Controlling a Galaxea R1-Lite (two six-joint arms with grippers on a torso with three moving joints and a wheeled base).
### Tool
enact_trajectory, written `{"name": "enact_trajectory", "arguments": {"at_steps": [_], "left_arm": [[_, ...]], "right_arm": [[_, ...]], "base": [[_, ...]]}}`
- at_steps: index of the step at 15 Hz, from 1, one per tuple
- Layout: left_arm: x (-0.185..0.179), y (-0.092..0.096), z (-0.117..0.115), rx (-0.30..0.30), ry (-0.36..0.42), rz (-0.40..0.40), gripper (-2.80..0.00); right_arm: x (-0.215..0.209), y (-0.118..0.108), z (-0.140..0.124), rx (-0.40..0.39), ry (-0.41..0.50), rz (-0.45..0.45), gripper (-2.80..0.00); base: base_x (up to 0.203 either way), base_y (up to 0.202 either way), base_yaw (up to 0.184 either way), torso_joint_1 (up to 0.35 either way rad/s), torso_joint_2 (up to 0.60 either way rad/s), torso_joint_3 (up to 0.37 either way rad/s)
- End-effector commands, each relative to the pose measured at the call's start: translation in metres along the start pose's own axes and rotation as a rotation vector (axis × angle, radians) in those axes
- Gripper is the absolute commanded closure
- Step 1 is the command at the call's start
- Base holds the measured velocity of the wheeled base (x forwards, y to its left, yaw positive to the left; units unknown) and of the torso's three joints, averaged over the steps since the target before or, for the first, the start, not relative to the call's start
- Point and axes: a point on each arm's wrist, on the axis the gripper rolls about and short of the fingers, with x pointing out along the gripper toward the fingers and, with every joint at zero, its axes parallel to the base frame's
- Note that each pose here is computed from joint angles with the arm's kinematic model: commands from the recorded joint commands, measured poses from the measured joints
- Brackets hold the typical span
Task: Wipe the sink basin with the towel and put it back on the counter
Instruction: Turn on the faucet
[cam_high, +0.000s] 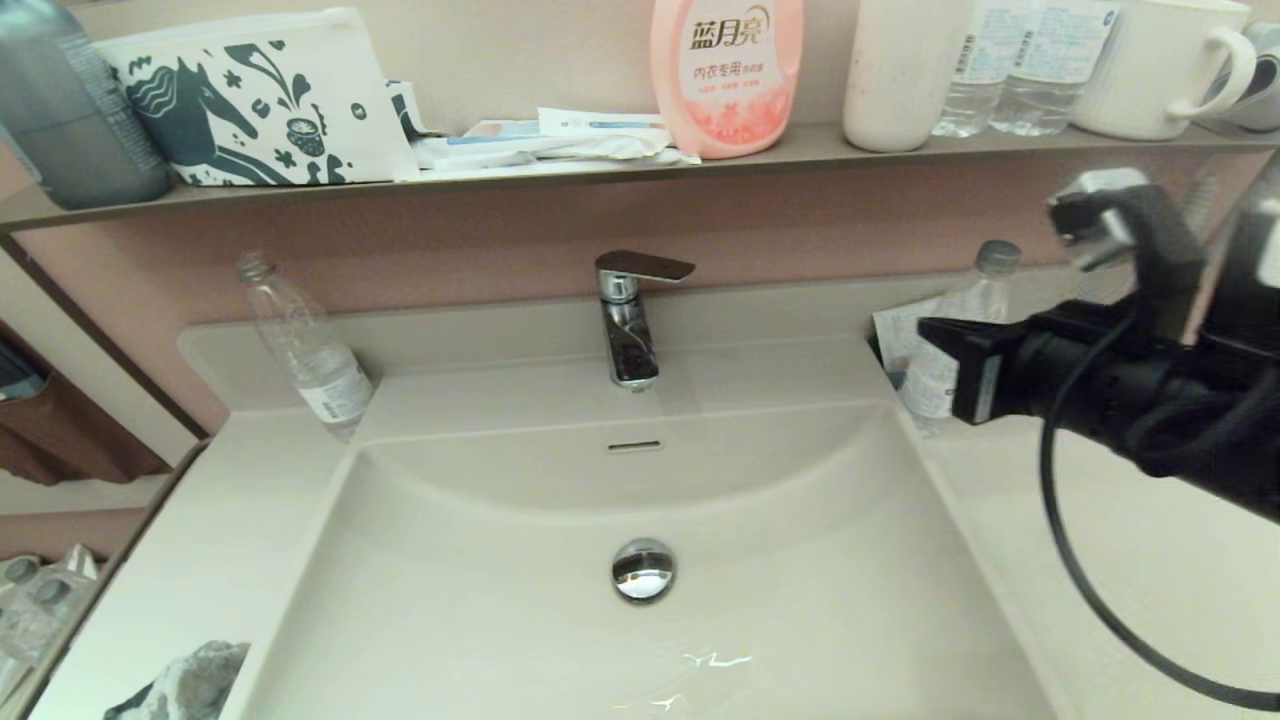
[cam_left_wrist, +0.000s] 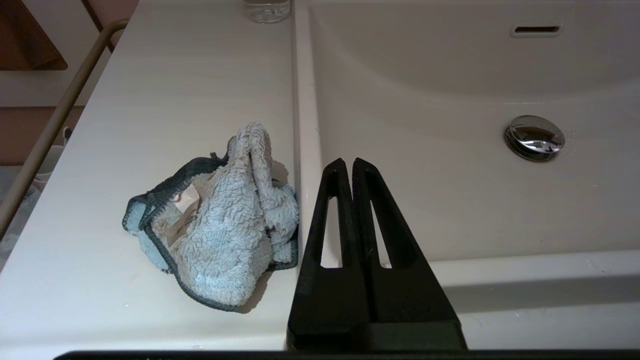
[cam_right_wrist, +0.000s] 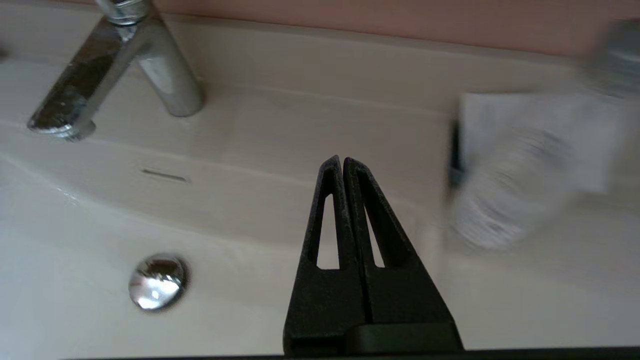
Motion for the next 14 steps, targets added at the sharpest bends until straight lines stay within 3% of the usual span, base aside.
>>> {"name": "enact_trajectory", "arguments": {"at_steps": [1,8,14], "left_arm": [[0.0,0.0,0.0,-0.001,0.001,0.001,0.0],[0.0,0.0,0.0,-0.001,0.0,0.001,0.0],[0.0,0.0,0.0,-0.001,0.001,0.001,0.0]], "right_arm": [[0.044,0.018,-0.027,-0.016,0.068,0.032,0.0],[0.128,0.063,-0.031,-0.002,-0.053,0.101,0.0],[0.168,0.093,-0.017,0.005,-0.172,0.147,0.0]], "base": [[0.0,0.0,0.0,0.0,0.0,0.0],[0.0,0.0,0.0,0.0,0.0,0.0],[0.0,0.0,0.0,0.0,0.0,0.0]]}}
